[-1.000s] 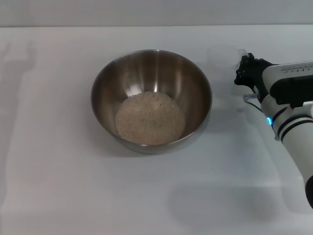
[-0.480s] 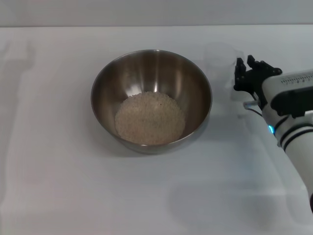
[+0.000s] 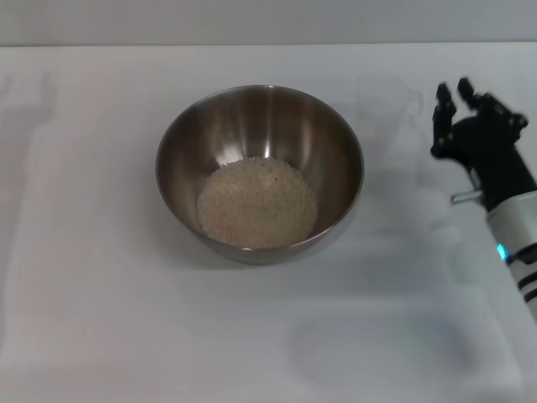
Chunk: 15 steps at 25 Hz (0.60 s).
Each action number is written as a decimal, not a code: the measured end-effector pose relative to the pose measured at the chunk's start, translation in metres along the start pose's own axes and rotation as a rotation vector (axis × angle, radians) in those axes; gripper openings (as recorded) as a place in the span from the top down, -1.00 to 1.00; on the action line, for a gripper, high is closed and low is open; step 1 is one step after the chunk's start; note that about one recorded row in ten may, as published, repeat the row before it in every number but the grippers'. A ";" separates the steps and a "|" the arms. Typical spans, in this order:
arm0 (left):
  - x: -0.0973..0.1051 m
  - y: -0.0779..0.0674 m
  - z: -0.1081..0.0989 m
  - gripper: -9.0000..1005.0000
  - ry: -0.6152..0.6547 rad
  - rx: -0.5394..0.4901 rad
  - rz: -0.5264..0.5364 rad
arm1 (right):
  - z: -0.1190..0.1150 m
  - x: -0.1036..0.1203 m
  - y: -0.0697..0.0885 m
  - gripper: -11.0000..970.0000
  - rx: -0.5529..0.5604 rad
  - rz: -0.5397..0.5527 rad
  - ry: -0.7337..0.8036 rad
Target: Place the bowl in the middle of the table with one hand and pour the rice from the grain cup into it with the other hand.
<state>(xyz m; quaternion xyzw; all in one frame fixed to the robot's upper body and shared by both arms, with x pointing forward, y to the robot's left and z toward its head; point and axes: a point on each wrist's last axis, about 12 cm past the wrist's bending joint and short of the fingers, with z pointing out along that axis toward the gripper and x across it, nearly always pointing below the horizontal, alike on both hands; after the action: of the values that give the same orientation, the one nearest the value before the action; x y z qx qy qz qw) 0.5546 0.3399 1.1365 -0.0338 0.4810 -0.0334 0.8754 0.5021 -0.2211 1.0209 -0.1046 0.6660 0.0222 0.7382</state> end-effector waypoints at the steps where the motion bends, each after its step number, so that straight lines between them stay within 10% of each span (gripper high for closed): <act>1: 0.001 0.000 -0.002 -0.09 0.004 -0.003 0.000 | 0.006 -0.009 -0.004 0.55 0.000 -0.003 -0.073; 11: 0.007 0.001 -0.028 -0.09 0.059 -0.016 -0.003 | 0.057 -0.052 -0.034 0.41 0.060 0.022 -0.327; 15: 0.013 -0.002 -0.034 -0.09 0.087 -0.006 -0.010 | 0.063 -0.058 -0.036 0.03 0.059 0.008 -0.364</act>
<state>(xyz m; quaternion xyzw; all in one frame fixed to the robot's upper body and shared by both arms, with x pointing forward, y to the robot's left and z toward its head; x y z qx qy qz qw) 0.5328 0.3356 1.1081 -0.0371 0.5185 -0.0378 0.8535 0.5636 -0.2387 1.0887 -0.0743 0.5220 0.0244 0.8493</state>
